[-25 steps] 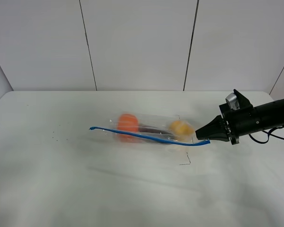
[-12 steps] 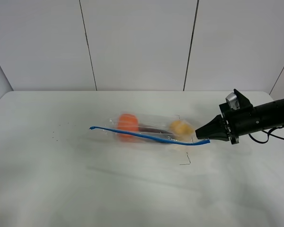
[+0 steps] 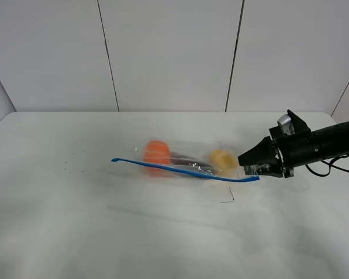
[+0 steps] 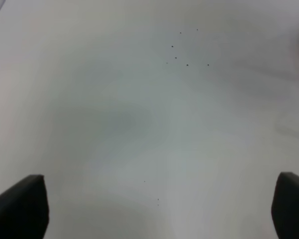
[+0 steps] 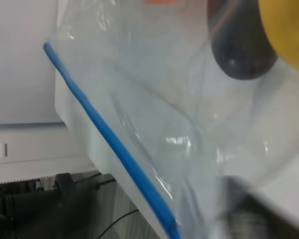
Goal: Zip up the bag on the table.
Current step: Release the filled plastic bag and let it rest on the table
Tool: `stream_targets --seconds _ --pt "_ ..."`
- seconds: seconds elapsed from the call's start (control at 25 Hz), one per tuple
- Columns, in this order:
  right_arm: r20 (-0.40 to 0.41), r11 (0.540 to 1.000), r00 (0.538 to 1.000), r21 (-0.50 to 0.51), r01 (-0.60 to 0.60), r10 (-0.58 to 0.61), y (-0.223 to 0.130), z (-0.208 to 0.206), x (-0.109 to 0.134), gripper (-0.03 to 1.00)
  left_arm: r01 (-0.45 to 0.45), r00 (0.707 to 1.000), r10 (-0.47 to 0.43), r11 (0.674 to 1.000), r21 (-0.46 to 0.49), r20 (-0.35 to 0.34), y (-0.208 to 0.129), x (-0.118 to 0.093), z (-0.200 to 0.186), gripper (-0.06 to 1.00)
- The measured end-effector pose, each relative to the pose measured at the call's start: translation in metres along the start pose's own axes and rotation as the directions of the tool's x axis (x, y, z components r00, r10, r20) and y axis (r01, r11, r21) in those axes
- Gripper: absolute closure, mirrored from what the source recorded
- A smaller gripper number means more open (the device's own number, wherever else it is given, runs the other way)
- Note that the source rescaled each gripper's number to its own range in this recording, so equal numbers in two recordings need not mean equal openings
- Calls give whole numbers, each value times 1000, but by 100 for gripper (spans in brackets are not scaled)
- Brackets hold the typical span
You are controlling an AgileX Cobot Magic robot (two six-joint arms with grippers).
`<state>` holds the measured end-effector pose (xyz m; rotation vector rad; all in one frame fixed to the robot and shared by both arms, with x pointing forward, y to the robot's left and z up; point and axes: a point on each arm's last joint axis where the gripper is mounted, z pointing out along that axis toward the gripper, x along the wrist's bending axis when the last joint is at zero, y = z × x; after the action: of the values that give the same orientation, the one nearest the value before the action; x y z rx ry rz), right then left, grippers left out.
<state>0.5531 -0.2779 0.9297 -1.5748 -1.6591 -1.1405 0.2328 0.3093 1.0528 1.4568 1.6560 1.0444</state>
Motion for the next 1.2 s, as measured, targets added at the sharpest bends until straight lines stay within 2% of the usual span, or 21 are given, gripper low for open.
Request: stream_targets --seconds 0.04,0.08,0.2,0.92,1.04,1.12,1.2 --pt "0 1000 1000 0 -6 6 0 0 0 13 0 1000 0 1000 0 0 0 0 0 -6" --pt "1 1000 1000 2 -11 11 0 0 0 6 0 1000 0 1000 0 0 0 0 0 -6" --pt "4 1000 1000 6 -19 19 -1 0 0 -1 0 1000 0 1000 0 0 0 0 0 -6" --pt "15 999 999 23 -31 30 -2 0 -1 -3 -1 1000 1 1000 0 -1 0 0 0 -6" --pt "90 998 996 70 -7 0 1 -4 -4 -3 -1 1000 1 1000 0 -1 0 0 0 -6" --pt "199 995 980 98 -31 11 7 -9 -8 -3 -1 1000 1 1000 0 -1 0 0 0 -6" --pt "351 990 936 130 -60 11 13 -19 -14 -3 -1 1000 1 1000 0 -1 0 0 0 -6"
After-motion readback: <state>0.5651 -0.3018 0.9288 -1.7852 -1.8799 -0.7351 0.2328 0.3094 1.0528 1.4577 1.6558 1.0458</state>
